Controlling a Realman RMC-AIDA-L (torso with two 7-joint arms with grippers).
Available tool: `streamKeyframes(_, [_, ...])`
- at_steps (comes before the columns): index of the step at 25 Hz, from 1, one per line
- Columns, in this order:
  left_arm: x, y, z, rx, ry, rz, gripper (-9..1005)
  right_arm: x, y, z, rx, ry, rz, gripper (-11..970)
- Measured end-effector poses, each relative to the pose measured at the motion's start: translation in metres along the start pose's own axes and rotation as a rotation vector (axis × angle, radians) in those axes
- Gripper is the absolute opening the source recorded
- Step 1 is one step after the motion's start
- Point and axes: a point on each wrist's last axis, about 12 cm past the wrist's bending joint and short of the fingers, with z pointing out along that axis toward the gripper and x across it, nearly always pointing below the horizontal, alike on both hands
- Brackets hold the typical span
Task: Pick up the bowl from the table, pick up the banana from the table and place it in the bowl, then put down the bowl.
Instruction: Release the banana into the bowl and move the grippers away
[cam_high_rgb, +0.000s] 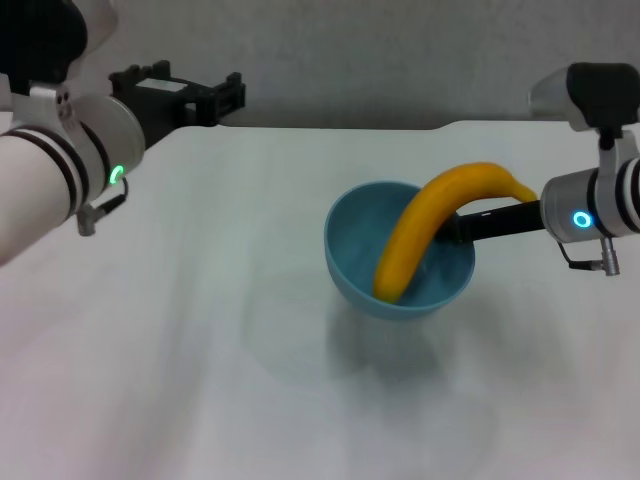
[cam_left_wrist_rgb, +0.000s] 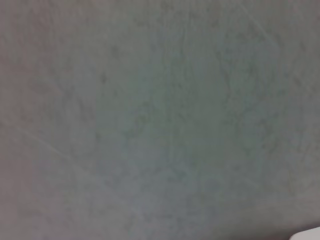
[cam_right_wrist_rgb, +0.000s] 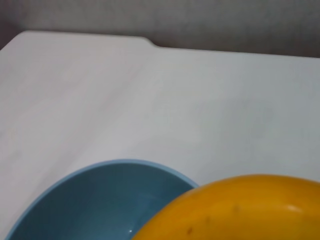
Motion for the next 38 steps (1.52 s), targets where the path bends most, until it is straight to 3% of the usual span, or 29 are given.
streamKeyframes(8, [0.003,0.017,0.006,-0.100,0.043,0.110,876,-0.002,0.006,-0.001,-0.057,0.033,-0.051,78])
streamKeyframes(17, [0.019,0.029,0.008,-0.134,0.086,0.111,876,0.027,0.021,0.022,-0.050,0.122,-0.051,79])
streamKeyframes(25, [0.034,0.032,0.010,-0.133,0.109,0.114,876,0.050,0.008,0.022,-0.005,0.146,0.013,80])
streamKeyframes(38, [0.043,0.034,0.008,-0.121,0.088,0.105,876,0.061,0.002,0.022,0.017,0.154,0.038,82])
